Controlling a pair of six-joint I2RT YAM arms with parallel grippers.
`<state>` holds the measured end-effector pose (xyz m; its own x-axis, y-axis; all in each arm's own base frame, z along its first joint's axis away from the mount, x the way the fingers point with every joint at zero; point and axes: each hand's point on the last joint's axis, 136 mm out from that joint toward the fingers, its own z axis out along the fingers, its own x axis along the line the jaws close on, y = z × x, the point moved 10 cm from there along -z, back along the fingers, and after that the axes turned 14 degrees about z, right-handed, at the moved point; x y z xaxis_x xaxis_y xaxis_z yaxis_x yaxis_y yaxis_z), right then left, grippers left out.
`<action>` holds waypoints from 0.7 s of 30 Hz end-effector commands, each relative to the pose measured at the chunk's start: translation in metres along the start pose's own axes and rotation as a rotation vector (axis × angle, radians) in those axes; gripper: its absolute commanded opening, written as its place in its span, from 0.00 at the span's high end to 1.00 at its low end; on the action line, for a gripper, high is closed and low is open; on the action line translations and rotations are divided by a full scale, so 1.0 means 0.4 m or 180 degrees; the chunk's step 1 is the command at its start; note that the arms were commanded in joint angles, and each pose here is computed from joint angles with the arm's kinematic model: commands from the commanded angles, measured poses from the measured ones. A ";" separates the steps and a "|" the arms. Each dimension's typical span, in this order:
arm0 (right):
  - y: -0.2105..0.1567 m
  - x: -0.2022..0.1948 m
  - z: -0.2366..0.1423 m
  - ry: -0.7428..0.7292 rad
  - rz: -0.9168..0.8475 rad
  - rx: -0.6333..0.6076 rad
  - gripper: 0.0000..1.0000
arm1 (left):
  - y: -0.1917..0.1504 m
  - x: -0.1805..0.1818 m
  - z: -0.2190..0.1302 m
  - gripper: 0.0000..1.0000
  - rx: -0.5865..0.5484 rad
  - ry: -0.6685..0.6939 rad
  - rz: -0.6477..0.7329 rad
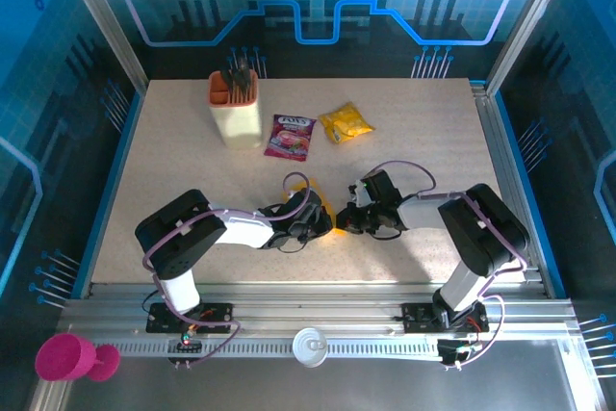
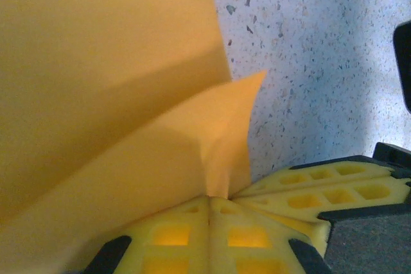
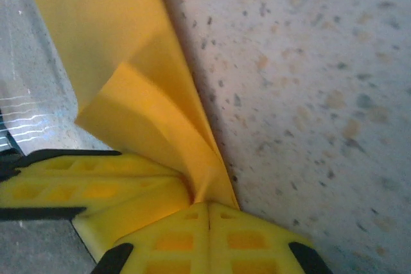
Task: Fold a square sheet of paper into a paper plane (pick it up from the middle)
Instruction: Third fold the triangle at the center of the table.
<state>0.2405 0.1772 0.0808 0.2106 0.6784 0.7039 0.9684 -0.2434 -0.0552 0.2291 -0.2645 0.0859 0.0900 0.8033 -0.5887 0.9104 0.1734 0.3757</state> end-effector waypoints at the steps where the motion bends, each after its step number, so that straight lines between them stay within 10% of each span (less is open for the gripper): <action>1: -0.020 -0.057 0.038 -0.0379 0.0160 0.0062 1.00 | -0.041 0.042 0.010 1.00 0.0281 0.0338 -0.0036; 21: -0.050 -0.155 0.055 -0.0967 0.0288 0.0160 1.00 | 0.024 0.205 -0.066 1.00 0.0093 0.0698 -0.0249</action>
<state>0.2411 0.1778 0.0756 0.2150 0.6840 0.6971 0.9699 -0.2333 -0.0702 0.2458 -0.2156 0.0859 0.0261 0.8090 -0.5872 0.9082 0.2263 0.3520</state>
